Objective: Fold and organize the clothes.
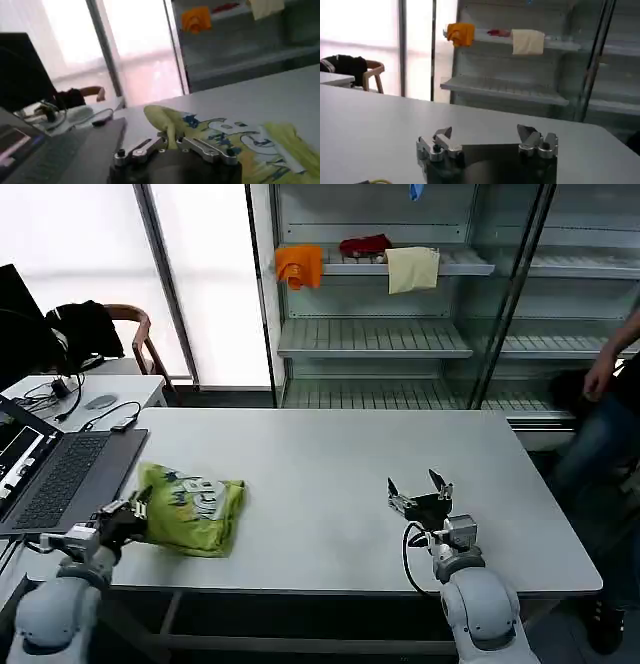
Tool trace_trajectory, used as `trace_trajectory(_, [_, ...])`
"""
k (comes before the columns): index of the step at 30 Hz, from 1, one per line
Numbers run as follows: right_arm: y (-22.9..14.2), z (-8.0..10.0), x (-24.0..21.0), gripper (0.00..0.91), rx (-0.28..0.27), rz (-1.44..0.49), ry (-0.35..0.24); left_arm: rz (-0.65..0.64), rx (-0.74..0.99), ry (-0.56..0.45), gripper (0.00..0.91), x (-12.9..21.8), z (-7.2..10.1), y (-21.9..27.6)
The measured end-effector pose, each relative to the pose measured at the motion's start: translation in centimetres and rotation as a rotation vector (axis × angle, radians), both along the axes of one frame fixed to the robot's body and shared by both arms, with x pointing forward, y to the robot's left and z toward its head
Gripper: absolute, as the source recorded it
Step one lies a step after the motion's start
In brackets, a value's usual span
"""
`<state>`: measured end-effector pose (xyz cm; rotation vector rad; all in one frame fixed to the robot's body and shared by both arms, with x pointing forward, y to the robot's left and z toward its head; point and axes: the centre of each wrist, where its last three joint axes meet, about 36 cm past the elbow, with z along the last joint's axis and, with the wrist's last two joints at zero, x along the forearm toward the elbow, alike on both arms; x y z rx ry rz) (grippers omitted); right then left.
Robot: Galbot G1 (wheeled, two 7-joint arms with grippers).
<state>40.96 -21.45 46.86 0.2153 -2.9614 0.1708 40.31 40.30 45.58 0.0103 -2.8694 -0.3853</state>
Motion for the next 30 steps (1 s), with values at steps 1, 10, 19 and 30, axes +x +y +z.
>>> trace_trajectory(1, [0.0, 0.0, 0.0, 0.907, 0.001, 0.0, 0.0, 0.001, 0.025, -0.008, 0.01, 0.1, 0.7, 0.7])
trace_trajectory(10, [-0.5, -0.3, -0.1, 0.907, 0.007, -0.003, 0.001, -0.039, 0.222, -0.065, 0.01, 0.9, 7.6, 4.3])
trace_trajectory(19, [-1.5, -1.5, -0.4, 0.907, 0.012, -0.02, 0.018, -0.106, 0.357, -0.046, 0.02, 0.9, 8.1, 2.7])
trace_trajectory(30, [-2.9, -2.6, -0.6, 0.907, 0.013, -0.048, 0.029, -0.205, 0.336, 0.011, 0.02, 1.4, 1.0, -7.0])
